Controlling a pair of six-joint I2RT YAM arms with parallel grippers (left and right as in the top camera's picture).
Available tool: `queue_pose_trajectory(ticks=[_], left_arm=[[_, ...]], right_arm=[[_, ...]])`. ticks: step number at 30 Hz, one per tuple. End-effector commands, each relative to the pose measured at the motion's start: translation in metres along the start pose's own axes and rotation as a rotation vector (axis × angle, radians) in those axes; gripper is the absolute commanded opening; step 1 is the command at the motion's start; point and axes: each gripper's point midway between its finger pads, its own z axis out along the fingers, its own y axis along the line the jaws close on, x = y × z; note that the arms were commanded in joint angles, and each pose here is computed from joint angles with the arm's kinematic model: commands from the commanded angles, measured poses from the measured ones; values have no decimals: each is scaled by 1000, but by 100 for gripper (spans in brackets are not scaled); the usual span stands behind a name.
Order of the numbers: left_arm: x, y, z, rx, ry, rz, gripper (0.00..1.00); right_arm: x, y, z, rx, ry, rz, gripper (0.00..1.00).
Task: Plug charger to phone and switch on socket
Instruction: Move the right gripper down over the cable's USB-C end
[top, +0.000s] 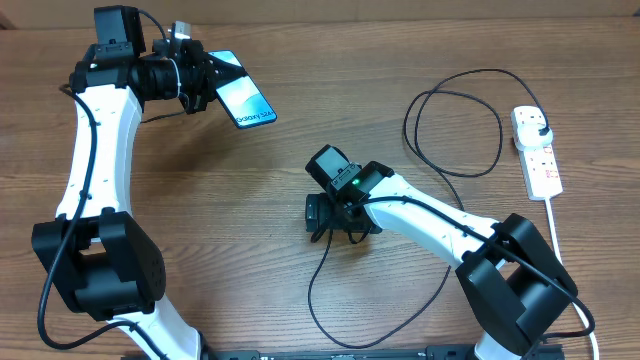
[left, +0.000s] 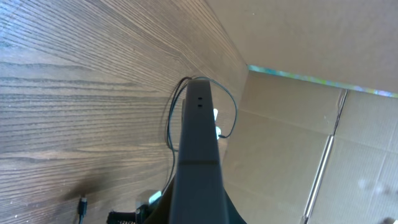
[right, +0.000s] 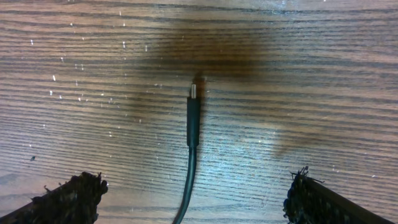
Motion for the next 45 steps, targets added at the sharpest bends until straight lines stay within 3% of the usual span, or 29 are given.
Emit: queue_pose_trajectory(ticks=[1, 35, 40, 45], left_arm=[[4, -9, -2, 39, 23, 35, 4], [4, -9, -2, 39, 23, 36, 4], [4, -9, -2, 39, 23, 36, 4], [4, -9, -2, 39, 23, 35, 4]], right_arm=[[-7, 3, 1, 11, -25, -3, 97], [0, -20, 46, 190, 88, 29, 78], [2, -18, 46, 190, 88, 24, 64], [6, -14, 47, 190, 89, 9, 41]])
